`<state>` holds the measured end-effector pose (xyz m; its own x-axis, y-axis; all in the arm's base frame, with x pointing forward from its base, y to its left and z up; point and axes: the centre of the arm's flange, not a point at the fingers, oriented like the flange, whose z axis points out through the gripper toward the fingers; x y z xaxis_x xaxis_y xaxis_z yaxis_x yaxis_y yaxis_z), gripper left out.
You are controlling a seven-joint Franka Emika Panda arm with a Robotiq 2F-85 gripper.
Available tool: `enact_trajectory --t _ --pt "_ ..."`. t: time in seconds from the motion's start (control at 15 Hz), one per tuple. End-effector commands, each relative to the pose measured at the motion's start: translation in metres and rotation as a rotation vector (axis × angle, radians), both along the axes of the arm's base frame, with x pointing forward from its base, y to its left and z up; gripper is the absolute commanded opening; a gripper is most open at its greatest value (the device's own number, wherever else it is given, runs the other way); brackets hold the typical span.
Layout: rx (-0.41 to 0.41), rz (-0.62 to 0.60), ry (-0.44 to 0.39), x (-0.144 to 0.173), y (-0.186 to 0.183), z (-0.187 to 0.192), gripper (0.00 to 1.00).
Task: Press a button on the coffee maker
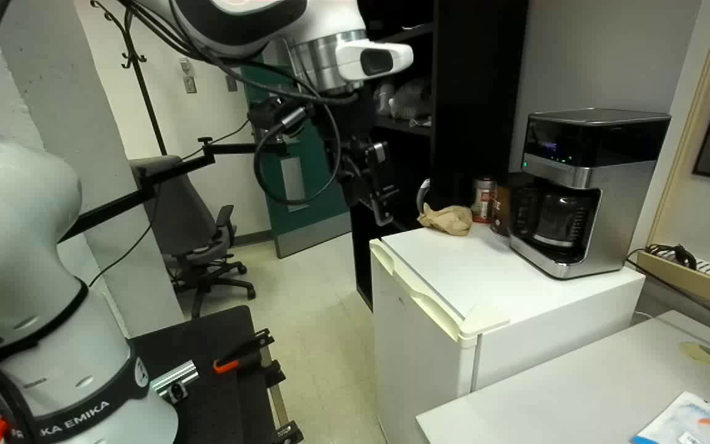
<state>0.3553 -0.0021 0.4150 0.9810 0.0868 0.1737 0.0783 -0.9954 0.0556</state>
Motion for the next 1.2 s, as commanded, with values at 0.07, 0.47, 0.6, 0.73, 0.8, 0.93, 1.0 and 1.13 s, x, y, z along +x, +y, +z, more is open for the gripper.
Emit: enact_trajectory --t 0.07,0.47,0.6,0.73,0.8,0.93,1.0,1.13 --pt "0.000 0.000 0.000 0.000 0.000 0.000 1.00" --pt "-0.008 0.016 0.007 0.007 0.001 -0.001 1.00" --pt "-0.033 0.046 0.008 0.018 0.006 -0.004 1.00" --pt "-0.058 0.084 0.010 0.031 0.011 -0.006 1.00" --pt "-0.076 0.108 0.005 0.041 0.016 -0.007 1.00" --pt "-0.117 0.151 -0.010 0.059 0.026 -0.007 1.00" --pt "-0.140 0.176 -0.019 0.068 0.031 -0.007 1.00" --pt "-0.183 0.225 -0.039 0.088 0.041 -0.009 1.00"
